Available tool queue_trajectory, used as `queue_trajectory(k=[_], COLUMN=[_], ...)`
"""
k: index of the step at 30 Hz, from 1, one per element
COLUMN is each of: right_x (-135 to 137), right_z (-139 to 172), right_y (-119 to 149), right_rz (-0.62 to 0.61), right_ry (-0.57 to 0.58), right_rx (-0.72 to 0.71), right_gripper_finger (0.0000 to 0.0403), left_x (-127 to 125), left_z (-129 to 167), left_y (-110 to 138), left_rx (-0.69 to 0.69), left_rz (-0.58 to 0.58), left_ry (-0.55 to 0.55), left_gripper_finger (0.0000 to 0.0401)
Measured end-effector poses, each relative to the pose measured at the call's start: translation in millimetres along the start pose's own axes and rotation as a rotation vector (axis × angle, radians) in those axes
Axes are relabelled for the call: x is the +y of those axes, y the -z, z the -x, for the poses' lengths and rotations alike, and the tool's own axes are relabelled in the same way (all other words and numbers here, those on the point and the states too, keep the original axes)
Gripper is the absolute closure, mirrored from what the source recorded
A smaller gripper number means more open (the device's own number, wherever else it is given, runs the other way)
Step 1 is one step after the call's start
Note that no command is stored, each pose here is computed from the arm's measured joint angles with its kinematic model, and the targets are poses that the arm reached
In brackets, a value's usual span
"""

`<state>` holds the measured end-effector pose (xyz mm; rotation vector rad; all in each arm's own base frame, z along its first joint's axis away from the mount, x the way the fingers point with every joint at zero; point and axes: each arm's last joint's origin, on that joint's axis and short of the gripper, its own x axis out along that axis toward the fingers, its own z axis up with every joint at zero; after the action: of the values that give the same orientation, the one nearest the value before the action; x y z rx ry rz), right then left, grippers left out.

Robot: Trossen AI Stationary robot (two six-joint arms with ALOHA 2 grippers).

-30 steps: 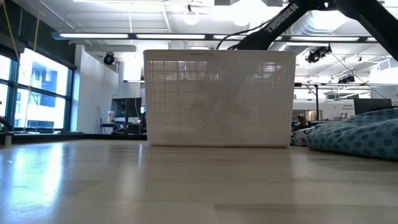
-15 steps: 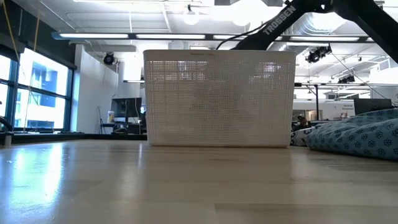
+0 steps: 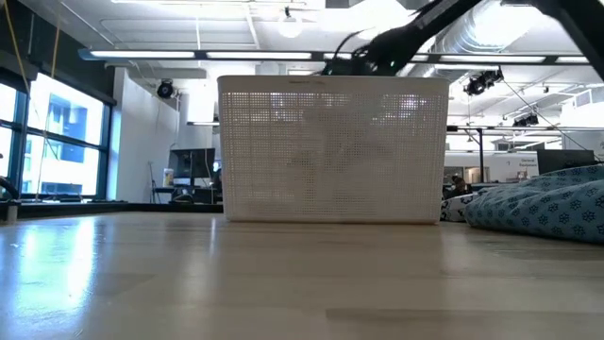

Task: Pick & place medical supplies in basket/bin
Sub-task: Adjust the white bin

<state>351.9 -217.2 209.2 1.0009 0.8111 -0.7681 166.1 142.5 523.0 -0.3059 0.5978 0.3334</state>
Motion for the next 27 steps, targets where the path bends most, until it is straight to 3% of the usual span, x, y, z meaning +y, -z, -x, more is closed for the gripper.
queue_trajectory(k=[5,10,19,27], right_x=[-8,-26,-46,-22], right_z=[36,37,13,18], right_y=[0,-5,-9,-11], right_rz=[-0.016,-0.046,-0.115,-0.126], right_ry=[0.15,0.28,0.335,0.222], right_rx=[-0.064,-0.07,0.012,-0.011], right_gripper_finger=[0.0325,0.0325,0.0325,0.0325], left_x=[0,-1,-2,-2], left_z=[0,0,-1,-1], left_y=[0,0,0,0], left_rx=[0.001,0.0,-0.004,-0.007], left_rz=[-0.015,-0.036,-0.074,-0.077], left_ry=[0.01,0.018,0.065,0.075], left_gripper_finger=[0.0175,0.0174,0.0174,0.0174])
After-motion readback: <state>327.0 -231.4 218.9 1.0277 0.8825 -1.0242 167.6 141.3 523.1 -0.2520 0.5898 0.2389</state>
